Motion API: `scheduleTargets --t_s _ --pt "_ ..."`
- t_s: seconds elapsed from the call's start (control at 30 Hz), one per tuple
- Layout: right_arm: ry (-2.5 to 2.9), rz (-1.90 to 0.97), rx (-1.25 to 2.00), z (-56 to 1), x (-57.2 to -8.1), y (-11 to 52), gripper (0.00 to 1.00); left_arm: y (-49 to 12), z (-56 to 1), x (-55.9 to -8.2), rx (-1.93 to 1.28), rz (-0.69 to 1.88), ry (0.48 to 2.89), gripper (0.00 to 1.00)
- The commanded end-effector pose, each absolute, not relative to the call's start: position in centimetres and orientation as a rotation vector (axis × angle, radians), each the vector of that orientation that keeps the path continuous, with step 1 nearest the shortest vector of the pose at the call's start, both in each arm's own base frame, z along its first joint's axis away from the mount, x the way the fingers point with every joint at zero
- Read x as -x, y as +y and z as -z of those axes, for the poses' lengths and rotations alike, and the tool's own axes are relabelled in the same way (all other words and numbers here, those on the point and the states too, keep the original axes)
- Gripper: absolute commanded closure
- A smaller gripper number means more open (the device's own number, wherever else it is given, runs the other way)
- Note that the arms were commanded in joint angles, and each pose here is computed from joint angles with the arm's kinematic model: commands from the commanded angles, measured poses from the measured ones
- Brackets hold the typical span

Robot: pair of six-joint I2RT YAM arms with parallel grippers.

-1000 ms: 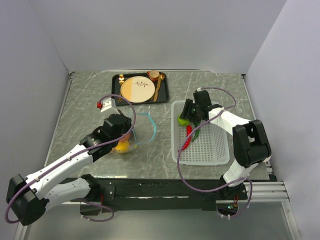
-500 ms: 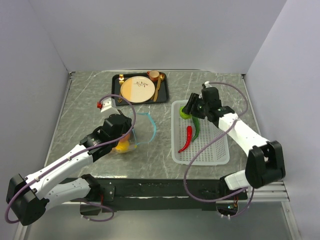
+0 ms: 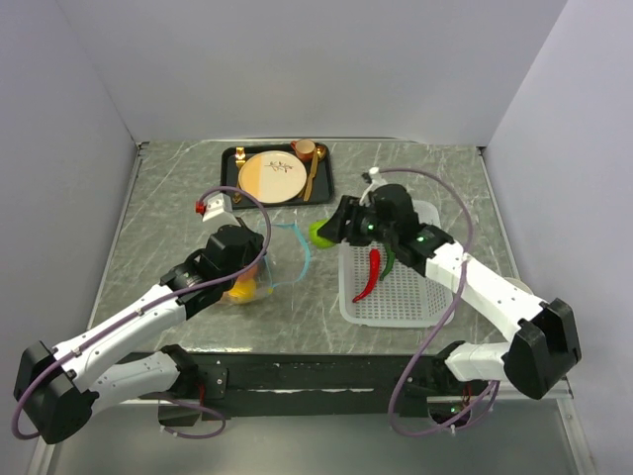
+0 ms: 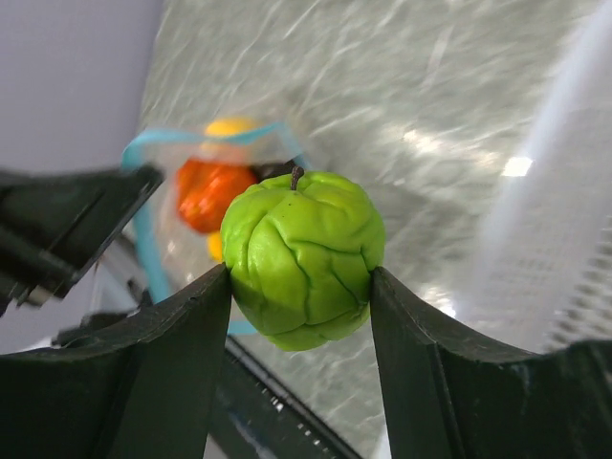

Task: Place the food in the zip-top bag and seal the zipper
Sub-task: Place the fake fruit in the zipper food storage bag.

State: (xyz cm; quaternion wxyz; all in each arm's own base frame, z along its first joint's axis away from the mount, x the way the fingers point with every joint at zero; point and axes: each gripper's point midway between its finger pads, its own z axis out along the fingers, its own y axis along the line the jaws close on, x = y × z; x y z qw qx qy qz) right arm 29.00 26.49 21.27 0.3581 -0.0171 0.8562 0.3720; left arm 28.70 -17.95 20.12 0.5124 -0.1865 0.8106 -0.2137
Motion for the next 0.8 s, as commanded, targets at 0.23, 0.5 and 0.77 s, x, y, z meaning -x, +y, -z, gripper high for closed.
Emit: scheduleTargets --t_s 0.23,0.5,0.77 --pt "2.182 -1.158 0.254 -22.3 -25.6 33.8 0.56 -18.1 -22.0 -28.7 0.475 0.575 1.906 0.99" --pt "2.215 -1.055 0.344 -21.3 -26.5 35.4 0.52 -17.5 -22.9 -28.3 0.482 0.585 1.880 0.99" --pt "2.239 -1.067 0.400 -20.7 -26.5 37.6 0.45 -17.0 -23.0 -28.0 0.493 0.575 1.876 0.99"
